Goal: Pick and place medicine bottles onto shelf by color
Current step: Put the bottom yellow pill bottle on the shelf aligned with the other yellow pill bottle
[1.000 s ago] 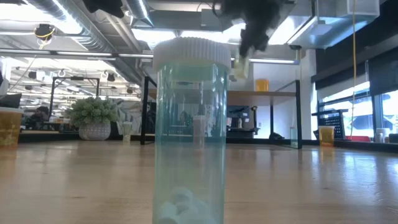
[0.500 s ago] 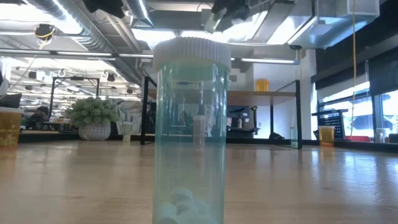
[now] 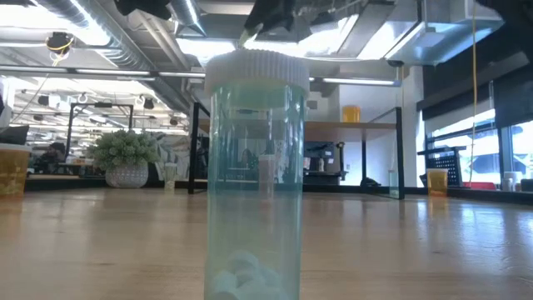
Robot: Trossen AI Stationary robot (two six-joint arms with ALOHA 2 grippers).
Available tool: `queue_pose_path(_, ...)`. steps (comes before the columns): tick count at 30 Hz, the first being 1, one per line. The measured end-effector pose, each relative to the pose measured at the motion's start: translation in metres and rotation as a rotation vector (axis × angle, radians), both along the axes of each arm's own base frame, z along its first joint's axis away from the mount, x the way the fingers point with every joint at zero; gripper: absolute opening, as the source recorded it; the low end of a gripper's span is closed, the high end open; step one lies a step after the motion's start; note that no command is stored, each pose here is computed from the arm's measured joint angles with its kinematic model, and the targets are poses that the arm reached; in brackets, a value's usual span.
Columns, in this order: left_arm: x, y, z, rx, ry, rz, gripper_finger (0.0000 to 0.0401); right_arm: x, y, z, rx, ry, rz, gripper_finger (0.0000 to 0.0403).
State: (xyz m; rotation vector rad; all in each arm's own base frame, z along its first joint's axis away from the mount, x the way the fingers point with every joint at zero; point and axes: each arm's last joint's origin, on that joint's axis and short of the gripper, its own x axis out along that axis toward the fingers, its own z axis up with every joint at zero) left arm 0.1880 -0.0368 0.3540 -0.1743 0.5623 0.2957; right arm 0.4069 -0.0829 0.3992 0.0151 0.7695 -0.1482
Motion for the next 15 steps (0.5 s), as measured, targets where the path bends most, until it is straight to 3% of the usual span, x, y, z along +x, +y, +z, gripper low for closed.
queue_pose_path(8, 0.0, 0.0, 0.0, -0.005, -0.004, 0.005, 0.0149, 0.021, -0.036, -0.029, 0.003, 0.067, -0.056, 0.0118)
queue_pose_path(15, 0.0, 0.0, 0.0, -0.015, -0.008, 0.013, 0.0149, 0.014, -0.064, -0.058, 0.061, 0.249, -0.125, 0.0118)
